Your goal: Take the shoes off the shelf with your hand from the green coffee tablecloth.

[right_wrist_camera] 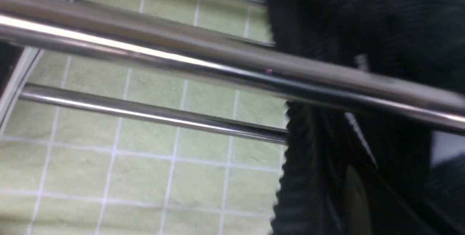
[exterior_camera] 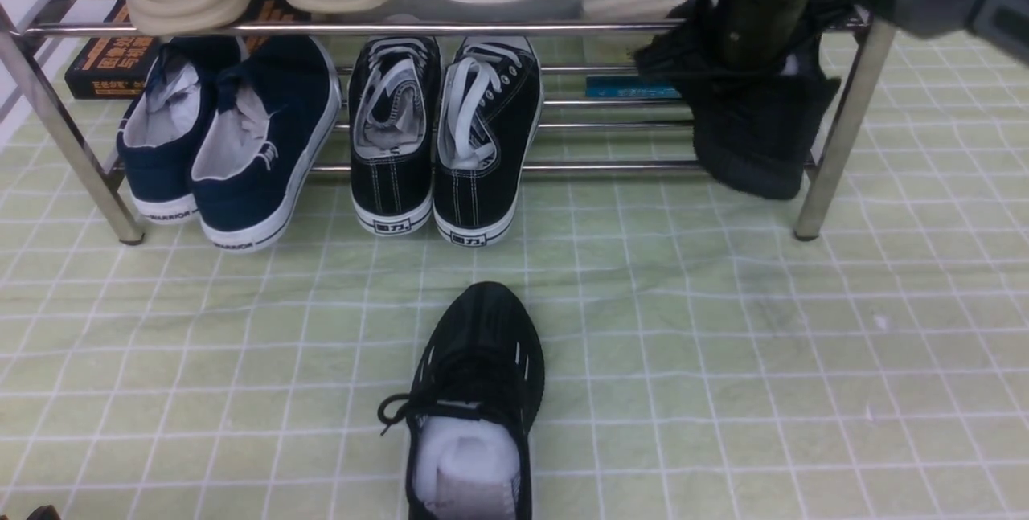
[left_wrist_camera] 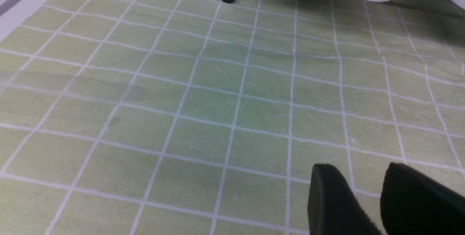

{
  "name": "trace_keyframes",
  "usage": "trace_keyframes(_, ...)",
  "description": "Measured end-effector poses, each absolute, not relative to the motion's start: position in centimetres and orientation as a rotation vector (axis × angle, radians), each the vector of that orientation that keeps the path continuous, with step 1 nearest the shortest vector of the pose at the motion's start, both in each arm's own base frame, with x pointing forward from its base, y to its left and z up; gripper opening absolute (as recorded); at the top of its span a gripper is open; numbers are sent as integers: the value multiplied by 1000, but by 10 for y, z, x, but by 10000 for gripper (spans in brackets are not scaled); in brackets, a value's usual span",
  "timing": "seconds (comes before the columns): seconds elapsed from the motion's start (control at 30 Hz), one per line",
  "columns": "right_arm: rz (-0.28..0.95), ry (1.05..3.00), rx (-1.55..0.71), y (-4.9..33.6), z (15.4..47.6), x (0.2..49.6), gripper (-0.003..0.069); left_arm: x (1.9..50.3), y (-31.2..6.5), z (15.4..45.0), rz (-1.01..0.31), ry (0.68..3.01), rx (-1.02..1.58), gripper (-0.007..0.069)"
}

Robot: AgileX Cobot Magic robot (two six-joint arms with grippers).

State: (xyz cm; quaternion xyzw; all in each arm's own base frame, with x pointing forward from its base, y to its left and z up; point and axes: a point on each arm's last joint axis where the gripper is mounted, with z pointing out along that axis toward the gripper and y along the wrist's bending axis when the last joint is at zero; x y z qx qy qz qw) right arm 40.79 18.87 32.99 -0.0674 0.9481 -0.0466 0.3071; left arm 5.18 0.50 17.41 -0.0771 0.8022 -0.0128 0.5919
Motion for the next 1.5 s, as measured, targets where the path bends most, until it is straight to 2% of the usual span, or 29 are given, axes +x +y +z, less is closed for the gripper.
trace_keyframes(0.23,-81,2606,-209,194,350,375,1,52,5,174,-30,1866,-179,239)
trace_keyframes(0.37,-12,2589,-262,201,367,356,1,52,5,174,-30,1866,-179,239)
trace_keyframes(0.47,25,2520,-293,201,395,336,1,52,5,174,-30,1866,-179,239)
trace_keyframes(0.67,83,2480,-320,202,414,319,2,52,5,174,-30,1866,-179,239)
trace_keyframes(0.9,11,2542,-315,196,392,324,2,52,5,174,-30,1866,-179,239)
trace_keyframes(1.03,-42,2604,-257,191,363,335,3,52,5,174,-30,1866,-179,239)
trace_keyframes(1.33,-22,2543,-203,192,318,383,3,52,5,174,-30,1866,-179,239)
trace_keyframes(1.5,-32,2551,-152,180,313,398,3,52,5,174,-30,1866,-179,239)
